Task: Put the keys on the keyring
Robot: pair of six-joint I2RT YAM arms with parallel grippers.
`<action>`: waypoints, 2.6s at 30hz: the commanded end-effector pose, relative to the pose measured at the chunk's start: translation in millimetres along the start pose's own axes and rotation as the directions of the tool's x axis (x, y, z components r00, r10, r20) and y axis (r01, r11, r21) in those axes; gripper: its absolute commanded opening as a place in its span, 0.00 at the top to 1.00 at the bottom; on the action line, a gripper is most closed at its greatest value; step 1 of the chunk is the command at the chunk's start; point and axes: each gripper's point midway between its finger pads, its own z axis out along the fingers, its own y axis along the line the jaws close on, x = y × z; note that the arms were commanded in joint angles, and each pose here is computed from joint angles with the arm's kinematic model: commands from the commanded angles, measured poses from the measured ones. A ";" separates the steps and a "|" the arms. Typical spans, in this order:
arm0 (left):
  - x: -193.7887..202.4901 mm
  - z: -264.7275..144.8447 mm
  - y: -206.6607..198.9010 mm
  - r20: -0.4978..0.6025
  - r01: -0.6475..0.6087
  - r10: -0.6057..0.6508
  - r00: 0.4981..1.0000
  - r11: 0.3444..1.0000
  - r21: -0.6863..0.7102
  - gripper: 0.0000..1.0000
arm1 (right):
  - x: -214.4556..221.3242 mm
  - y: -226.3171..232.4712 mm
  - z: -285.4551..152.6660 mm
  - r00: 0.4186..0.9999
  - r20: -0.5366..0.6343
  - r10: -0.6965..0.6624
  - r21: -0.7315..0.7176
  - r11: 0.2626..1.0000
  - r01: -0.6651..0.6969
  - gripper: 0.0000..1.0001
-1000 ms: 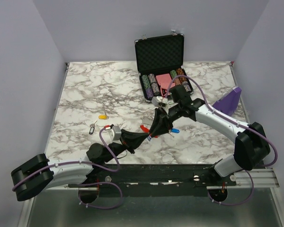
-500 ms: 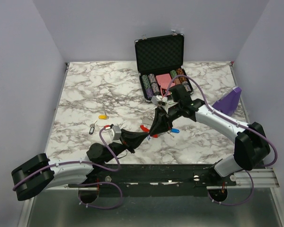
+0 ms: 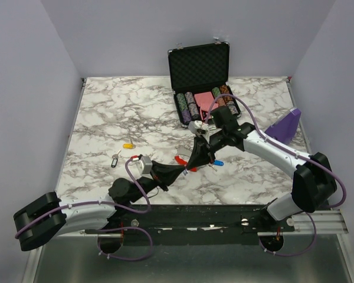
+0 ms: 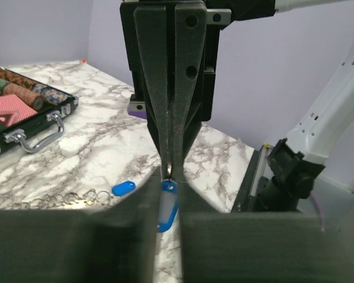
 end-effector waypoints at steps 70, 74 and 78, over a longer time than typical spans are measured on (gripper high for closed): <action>79.9 1.3 -1.6 -0.431 -0.212 0.285 0.856 0.954 0.210 1.00 | 67.9 -2.6 -2.1 0.842 -0.440 -0.312 0.001 0.938 0.348 0.94; 57.7 -6.5 -0.5 -0.303 -0.238 0.279 0.911 0.957 0.166 1.00 | 58.1 -3.4 -0.1 0.877 -0.403 -0.261 0.031 0.954 0.298 0.76; 45.4 -18.5 -4.0 -0.215 -0.239 0.271 0.938 0.957 0.162 1.00 | 45.1 1.8 -0.7 0.910 -0.334 -0.244 0.033 0.962 0.271 0.68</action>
